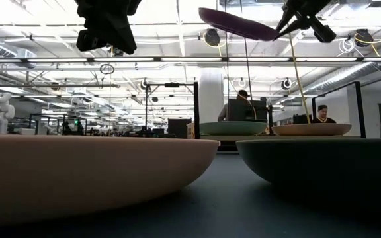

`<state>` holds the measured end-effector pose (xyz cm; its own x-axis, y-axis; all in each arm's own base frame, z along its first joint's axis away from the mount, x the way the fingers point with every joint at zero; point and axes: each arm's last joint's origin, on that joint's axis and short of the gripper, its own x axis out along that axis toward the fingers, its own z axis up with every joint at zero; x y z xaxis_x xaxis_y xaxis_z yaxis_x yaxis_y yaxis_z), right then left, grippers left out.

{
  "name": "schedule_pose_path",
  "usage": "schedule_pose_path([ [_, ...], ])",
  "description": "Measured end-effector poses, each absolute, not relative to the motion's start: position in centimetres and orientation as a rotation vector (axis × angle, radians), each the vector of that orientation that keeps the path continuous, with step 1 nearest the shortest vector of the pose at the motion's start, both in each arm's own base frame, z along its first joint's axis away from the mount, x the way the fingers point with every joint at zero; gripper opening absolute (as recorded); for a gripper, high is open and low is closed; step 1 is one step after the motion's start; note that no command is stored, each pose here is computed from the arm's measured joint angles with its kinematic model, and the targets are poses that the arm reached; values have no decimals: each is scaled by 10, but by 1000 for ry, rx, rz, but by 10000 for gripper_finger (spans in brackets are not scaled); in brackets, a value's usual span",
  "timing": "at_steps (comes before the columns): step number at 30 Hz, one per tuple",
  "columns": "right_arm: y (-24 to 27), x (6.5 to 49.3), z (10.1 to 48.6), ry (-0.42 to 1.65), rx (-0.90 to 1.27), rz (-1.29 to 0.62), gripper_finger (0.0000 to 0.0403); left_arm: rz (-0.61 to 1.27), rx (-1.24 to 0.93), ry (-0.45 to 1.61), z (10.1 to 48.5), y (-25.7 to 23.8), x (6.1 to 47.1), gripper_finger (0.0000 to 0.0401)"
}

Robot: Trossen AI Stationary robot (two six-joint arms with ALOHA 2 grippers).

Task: Place and stack plates onto a shelf
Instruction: Stack the top purple plate on top of the orange plate on the shelf

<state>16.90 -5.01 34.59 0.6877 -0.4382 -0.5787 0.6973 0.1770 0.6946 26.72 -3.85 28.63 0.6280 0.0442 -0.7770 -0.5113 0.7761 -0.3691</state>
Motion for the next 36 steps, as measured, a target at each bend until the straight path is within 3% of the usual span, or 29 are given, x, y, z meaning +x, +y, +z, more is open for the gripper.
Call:
schedule_pose_path([
  [15,-101,173,396,345,946,-867,0,334,-639,804,289,-39,270,44],
  [28,-147,164,413,535,778,-960,0,353,-685,798,289,-39,270,44],
  [36,-169,157,403,713,716,-1009,0,356,-688,798,289,-39,270,44],
])
